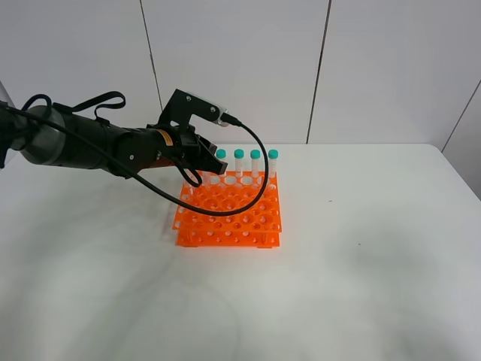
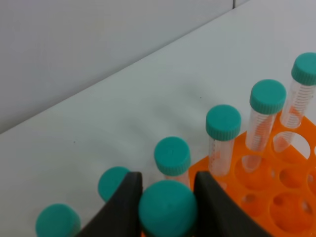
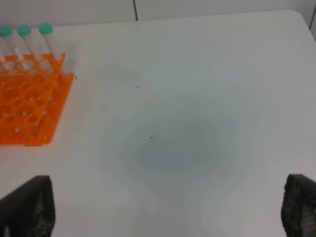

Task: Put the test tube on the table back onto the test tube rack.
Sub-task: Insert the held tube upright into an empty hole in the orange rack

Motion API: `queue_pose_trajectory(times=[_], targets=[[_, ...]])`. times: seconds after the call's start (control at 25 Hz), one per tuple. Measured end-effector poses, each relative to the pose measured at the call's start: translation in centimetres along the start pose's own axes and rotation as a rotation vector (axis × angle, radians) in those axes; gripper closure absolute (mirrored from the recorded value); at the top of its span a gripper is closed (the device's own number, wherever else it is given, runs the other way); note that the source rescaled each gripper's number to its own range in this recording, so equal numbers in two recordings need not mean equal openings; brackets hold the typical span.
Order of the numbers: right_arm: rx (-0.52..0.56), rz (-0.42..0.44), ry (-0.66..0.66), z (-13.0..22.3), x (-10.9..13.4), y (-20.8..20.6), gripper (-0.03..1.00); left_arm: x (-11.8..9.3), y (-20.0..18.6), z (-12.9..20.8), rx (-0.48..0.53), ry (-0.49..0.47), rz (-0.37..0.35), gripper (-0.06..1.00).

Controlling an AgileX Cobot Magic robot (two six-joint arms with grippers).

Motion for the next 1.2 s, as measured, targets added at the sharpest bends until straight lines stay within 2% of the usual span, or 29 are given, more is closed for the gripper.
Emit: queue_pose_trajectory(times=[1.04,1.2], targets=[[0.000,0.000,0.000,0.0,0.0,0.0,-0.03,-0.1,0.8,1.7,0.022,-0.014,0.001,0.94],[0.000,0.000,0.000,0.0,0.0,0.0,-0.03,0.4,0.8,2.3,0.022,-0.039,-0.010,0.94]])
Point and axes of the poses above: a point on each arm's last joint axis where the gripper is mounted, y pointing out along that axis toward the gripper, x along the wrist's bending axis when the last joint is at zero, z = x × y, the point moved 9 cm from there along y, pointing out along that axis toward the gripper, and after that the axes turned 2 degrees about y, right-handed, at the moved point
